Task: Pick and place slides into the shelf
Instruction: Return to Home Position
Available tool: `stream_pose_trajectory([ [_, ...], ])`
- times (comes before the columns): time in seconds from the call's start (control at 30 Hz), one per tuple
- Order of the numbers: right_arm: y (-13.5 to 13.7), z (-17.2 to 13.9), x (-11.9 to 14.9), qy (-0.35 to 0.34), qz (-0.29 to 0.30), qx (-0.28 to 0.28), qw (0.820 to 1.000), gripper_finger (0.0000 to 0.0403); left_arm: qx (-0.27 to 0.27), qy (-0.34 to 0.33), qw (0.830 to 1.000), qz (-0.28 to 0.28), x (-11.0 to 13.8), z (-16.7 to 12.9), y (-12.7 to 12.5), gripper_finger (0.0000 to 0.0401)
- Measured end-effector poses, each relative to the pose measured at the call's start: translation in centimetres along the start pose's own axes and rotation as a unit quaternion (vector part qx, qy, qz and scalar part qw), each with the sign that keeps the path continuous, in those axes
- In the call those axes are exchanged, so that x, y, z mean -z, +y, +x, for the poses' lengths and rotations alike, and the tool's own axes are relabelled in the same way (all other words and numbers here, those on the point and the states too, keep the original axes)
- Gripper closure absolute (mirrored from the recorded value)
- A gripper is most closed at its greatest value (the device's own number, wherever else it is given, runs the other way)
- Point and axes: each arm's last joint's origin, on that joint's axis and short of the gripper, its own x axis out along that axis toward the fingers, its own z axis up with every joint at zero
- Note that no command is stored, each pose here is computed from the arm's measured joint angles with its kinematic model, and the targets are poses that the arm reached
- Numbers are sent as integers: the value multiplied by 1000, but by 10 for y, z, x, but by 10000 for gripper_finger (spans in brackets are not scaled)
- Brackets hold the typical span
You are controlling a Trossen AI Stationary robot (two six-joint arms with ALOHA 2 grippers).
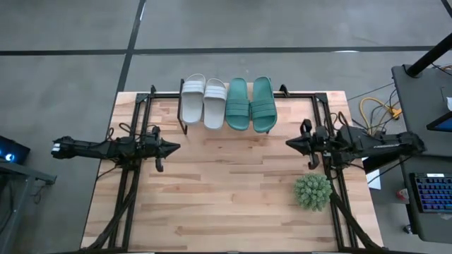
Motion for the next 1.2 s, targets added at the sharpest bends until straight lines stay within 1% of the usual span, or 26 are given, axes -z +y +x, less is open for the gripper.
stream_pose_trajectory([
  [0.17,-5,-24,11,28,-4,10,1000,394,0,0,1000,0,0,0,0,401],
  [0.33,-6,-47,8,12,-30,17,999,394,0,1,1000,1,0,0,0,401],
  [0.37,-6,-48,5,7,-34,15,999,394,0,2,1000,1,0,0,0,401],
  [0.43,-5,-47,8,34,-44,2,998,394,0,4,1000,2,1,0,0,401],
  [0.5,-4,-44,9,41,-54,-9,998,394,0,7,1000,4,1,1,0,401],
  [0.57,-6,-45,17,49,-54,-12,997,394,0,7,1000,3,1,1,0,401],
  [0.63,-6,-43,21,29,-48,-24,998,394,-1,10,1000,4,2,1,0,401],
  [0.77,-7,-34,42,28,-43,-49,997,394,-2,11,1000,5,2,2,0,401],
  [0.87,-11,-31,63,44,-26,-47,998,394,-3,13,1000,5,3,2,0,401],
  [0.93,-13,-29,74,42,-14,-47,998,394,-3,15,1000,6,3,2,0,401],
  [1.03,-14,-28,75,50,-18,-35,998,394,-4,17,1000,6,3,3,0,401],
  [1.1,-14,-28,75,45,-32,-35,998,394,-3,19,1000,6,4,3,0,401],
  [1.2,-14,-29,74,41,-35,-35,998,394,-4,22,1000,7,4,3,0,401],
])
